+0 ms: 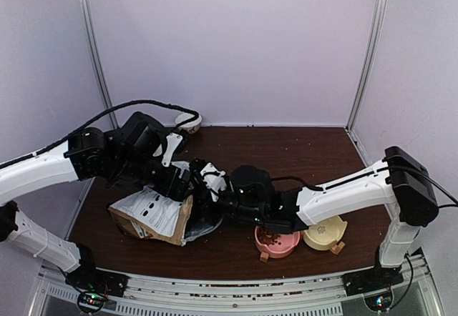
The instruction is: Serve the pet food
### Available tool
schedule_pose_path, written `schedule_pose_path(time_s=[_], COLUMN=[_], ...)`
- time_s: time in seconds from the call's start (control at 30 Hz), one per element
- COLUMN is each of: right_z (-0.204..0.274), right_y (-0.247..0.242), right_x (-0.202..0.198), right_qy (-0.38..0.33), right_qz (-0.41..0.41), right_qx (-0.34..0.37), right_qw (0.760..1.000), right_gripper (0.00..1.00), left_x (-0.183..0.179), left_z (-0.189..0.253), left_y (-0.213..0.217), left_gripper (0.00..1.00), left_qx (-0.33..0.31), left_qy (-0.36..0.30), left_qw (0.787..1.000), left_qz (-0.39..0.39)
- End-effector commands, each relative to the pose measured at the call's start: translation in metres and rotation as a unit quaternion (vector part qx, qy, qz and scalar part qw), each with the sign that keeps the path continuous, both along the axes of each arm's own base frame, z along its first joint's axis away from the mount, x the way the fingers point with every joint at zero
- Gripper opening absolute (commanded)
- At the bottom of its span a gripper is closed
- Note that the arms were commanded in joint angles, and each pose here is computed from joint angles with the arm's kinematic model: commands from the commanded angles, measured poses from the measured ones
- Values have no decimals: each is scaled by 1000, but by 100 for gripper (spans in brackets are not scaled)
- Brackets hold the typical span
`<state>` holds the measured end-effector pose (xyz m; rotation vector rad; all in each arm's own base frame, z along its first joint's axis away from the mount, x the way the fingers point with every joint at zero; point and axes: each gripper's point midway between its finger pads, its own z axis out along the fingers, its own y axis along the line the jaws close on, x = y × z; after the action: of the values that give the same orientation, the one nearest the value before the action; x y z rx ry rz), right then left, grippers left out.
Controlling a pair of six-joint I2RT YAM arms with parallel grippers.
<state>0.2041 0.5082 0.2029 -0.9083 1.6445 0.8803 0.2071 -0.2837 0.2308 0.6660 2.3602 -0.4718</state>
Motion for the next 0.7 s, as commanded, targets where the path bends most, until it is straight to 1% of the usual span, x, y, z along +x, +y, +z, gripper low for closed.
schedule_pose_path(time_s=[0.0, 0.2, 0.27, 0.33, 0.37, 0.5, 0.67], right_z=[49, 54, 57, 59, 60, 65, 71], right_y=[-5, -13, -20, -25, -28, -47, -68], right_x=[-2, -2, -4, -6, -8, -17, -27], right_qy=[-19, -26, -34, -42, -45, -58, -75], right_qz=[0, -9, -9, -7, -6, -1, 6], right_qx=[71, 92, 99, 101, 103, 120, 125], right_qw=[997, 995, 994, 994, 994, 991, 989], right_gripper=[0, 0, 0, 0, 0, 0, 0], left_x=[7, 3, 3, 6, 8, 12, 16], left_z=[4, -1, 7, 18, 25, 50, 68], left_y=[-4, -9, -6, 1, 6, 23, 36], left_gripper=[78, 23, 10, 2, 0, 0, 0], left_qx=[-2, -17, -28, -34, -38, -51, -57], left_qy=[-12, 3, -5, -23, -33, -63, -71], left_qw=[1000, 1000, 1000, 999, 998, 995, 991], left_qz=[9, 4, 7, 23, 34, 64, 93])
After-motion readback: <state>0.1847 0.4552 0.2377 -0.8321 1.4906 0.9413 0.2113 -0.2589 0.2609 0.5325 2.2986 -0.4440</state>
